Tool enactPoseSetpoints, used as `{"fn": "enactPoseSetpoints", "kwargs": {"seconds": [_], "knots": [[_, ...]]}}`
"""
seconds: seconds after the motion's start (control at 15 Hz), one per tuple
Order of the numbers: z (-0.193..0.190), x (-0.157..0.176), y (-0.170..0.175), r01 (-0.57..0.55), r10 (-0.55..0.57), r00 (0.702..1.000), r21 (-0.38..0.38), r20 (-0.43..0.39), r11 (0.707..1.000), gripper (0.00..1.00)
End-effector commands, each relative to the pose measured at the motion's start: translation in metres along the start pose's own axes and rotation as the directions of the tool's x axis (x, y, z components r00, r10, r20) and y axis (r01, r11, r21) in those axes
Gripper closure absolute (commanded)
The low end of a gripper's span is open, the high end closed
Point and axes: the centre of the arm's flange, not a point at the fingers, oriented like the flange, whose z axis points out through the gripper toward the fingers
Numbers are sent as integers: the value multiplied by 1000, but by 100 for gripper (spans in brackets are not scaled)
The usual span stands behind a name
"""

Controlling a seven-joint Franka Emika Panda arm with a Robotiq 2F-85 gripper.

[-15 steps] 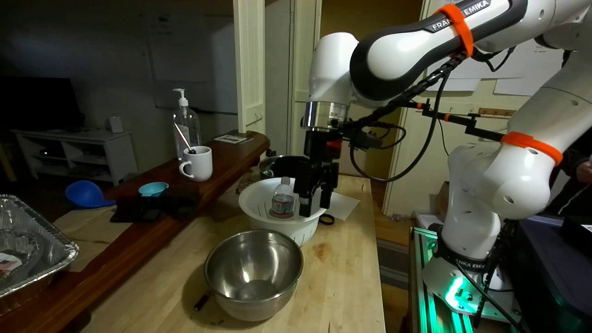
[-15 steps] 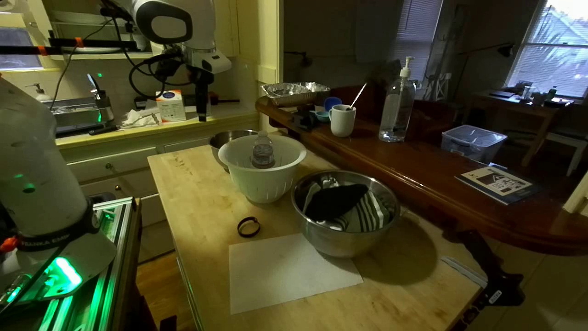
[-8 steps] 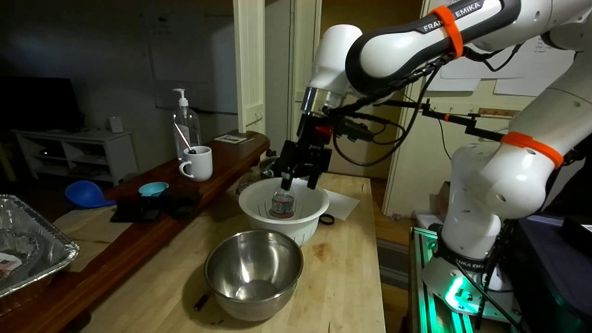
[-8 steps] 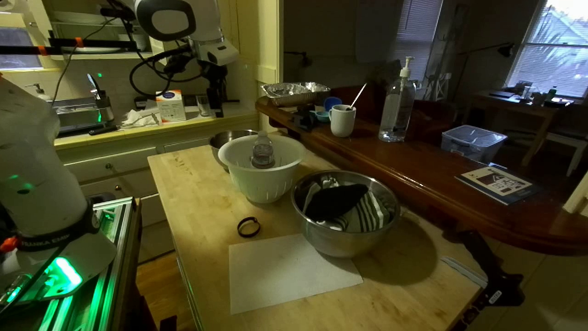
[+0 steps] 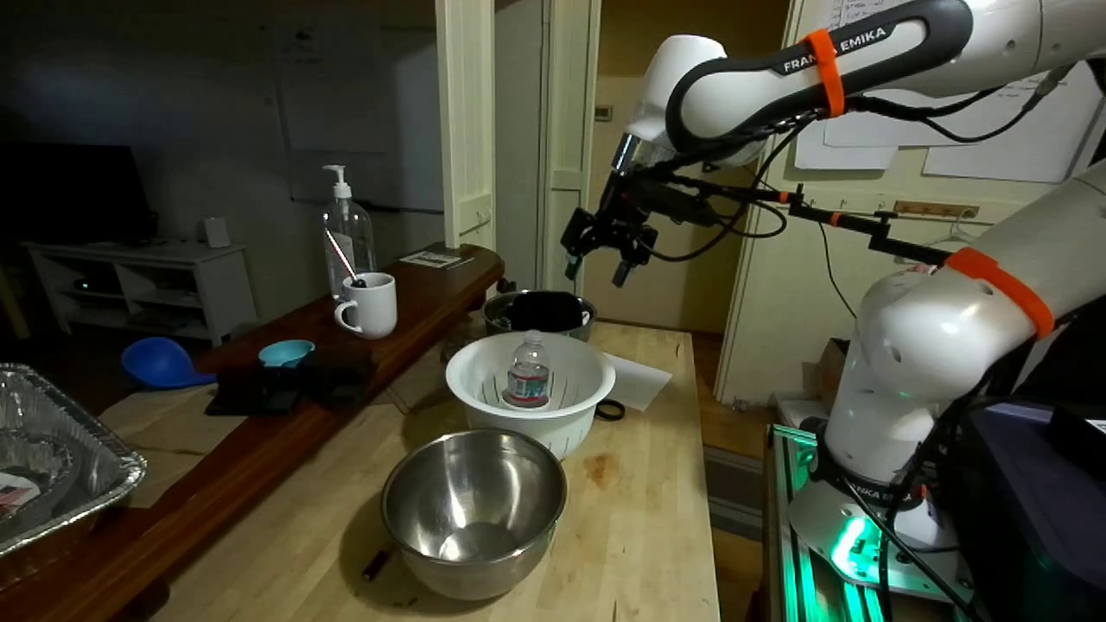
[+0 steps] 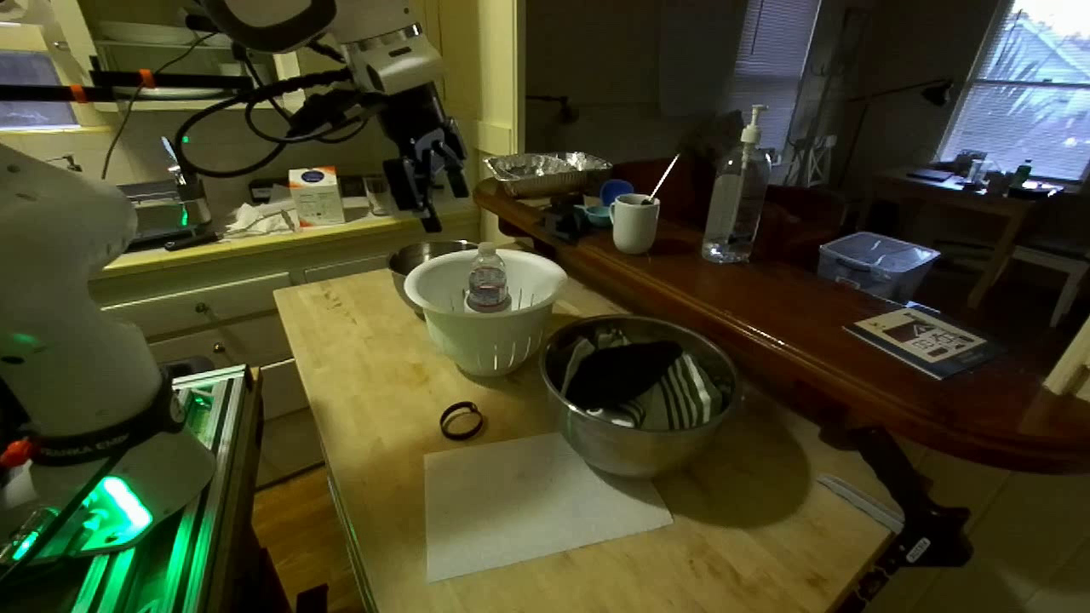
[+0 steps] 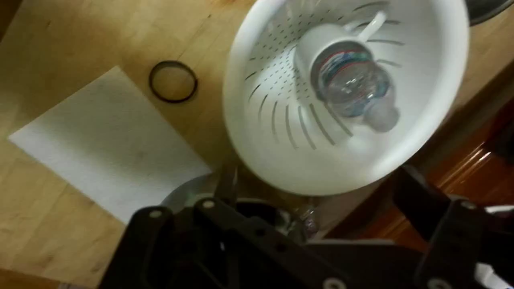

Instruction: Remove the towel from the silver bowl on the right and put it on the upper counter.

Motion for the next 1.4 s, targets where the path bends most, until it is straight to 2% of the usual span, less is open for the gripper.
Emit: {"fn": "enactPoseSetpoints", "kwargs": {"seconds": [0.0, 0.2, 0.33, 0.4, 0.53, 0.73, 0.87, 1.07, 1.13, 1.2, 1.33], "knots": [[-11, 19, 72, -100, 86, 991, -144, -104, 985, 0], [-14, 46, 122, -194, 147, 970, -255, -191, 947, 0], [-14, 48, 131, -258, 188, 955, -333, -228, 907, 0], [-20, 51, 127, -203, 155, 969, -268, -190, 942, 0], [-20, 53, 135, -237, 176, 961, -302, -215, 923, 0], [-19, 65, 139, -253, 194, 956, -284, -220, 925, 0], [-31, 97, 171, -282, 230, 952, -288, -201, 915, 0], [-36, 148, 215, -327, 302, 945, -318, -124, 890, 0], [-43, 164, 228, -323, 309, 946, -354, -99, 878, 0], [-43, 178, 235, -317, 311, 947, -381, -81, 868, 0], [-44, 202, 234, -247, 245, 968, -441, -62, 863, 0]]}}
